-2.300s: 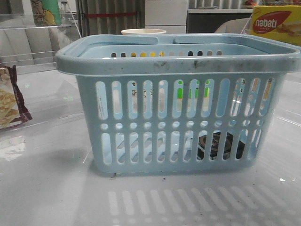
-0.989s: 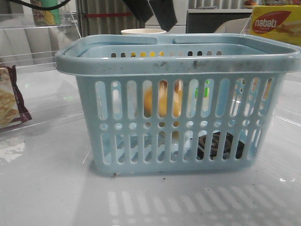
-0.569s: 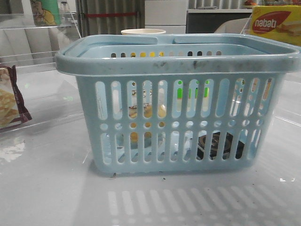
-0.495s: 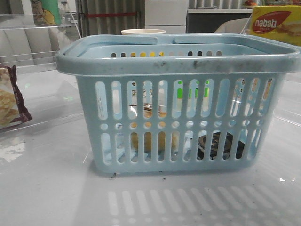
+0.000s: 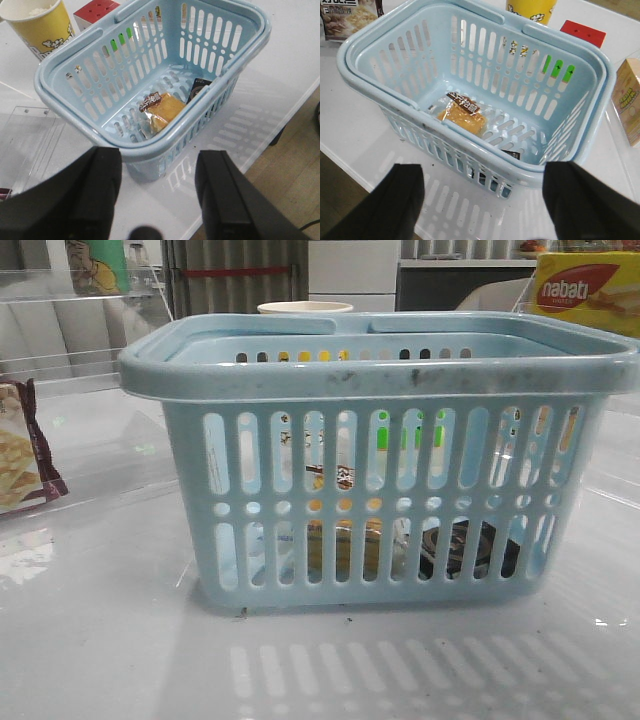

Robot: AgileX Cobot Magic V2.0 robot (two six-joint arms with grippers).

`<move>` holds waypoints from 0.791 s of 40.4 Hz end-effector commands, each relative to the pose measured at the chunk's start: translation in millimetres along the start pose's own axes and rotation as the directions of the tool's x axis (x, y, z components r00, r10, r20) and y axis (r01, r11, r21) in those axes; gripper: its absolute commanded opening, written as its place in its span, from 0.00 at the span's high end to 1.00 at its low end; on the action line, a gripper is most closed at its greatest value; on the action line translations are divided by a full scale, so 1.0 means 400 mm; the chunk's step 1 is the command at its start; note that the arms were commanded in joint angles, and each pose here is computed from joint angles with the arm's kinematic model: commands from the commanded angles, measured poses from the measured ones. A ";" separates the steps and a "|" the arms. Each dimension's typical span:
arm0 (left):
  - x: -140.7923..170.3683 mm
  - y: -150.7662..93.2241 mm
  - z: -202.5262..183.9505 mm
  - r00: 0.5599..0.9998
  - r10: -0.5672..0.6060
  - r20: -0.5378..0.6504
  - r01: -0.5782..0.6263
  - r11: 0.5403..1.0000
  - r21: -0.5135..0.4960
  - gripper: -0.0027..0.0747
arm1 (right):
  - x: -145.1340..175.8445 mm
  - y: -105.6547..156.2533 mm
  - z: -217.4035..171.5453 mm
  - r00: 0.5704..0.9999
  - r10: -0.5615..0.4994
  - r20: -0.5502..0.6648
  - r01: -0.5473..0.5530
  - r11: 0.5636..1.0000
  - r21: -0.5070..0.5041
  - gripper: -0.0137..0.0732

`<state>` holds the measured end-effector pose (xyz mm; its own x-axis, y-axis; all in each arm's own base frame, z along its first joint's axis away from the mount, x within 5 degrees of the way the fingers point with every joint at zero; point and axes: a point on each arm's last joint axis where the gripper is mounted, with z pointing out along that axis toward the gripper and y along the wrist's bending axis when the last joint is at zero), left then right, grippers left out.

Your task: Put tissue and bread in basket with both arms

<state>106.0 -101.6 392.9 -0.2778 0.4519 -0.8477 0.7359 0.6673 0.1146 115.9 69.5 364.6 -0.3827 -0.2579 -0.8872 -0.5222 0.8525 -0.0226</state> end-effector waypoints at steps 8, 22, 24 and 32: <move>0.112 -0.019 -0.117 0.980 -0.013 0.199 0.015 1.000 -0.008 0.45 | -0.035 -0.003 -0.015 0.994 -0.019 0.105 0.018 1.000 0.012 0.16; 0.163 -0.024 -0.121 0.975 -0.055 0.215 0.057 0.998 -0.005 0.45 | -0.034 -0.003 -0.011 0.995 -0.021 0.097 0.020 1.000 0.012 0.16; 0.161 -0.024 -0.121 0.973 -0.055 0.222 0.057 0.998 -0.006 0.45 | -0.034 -0.004 -0.011 0.995 -0.029 0.096 0.028 0.999 0.019 0.16; 0.159 -0.024 -0.122 0.971 -0.054 0.234 0.057 0.998 -0.006 0.45 | -0.032 -0.007 -0.011 0.995 -0.050 0.089 0.047 0.998 0.035 0.22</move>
<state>50.3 -48.3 347.5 -0.2312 0.3474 -0.9088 0.7160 0.6932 0.0828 116.8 68.1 364.7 -0.3703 -0.2785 -0.8862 -0.5166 0.8546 -0.0527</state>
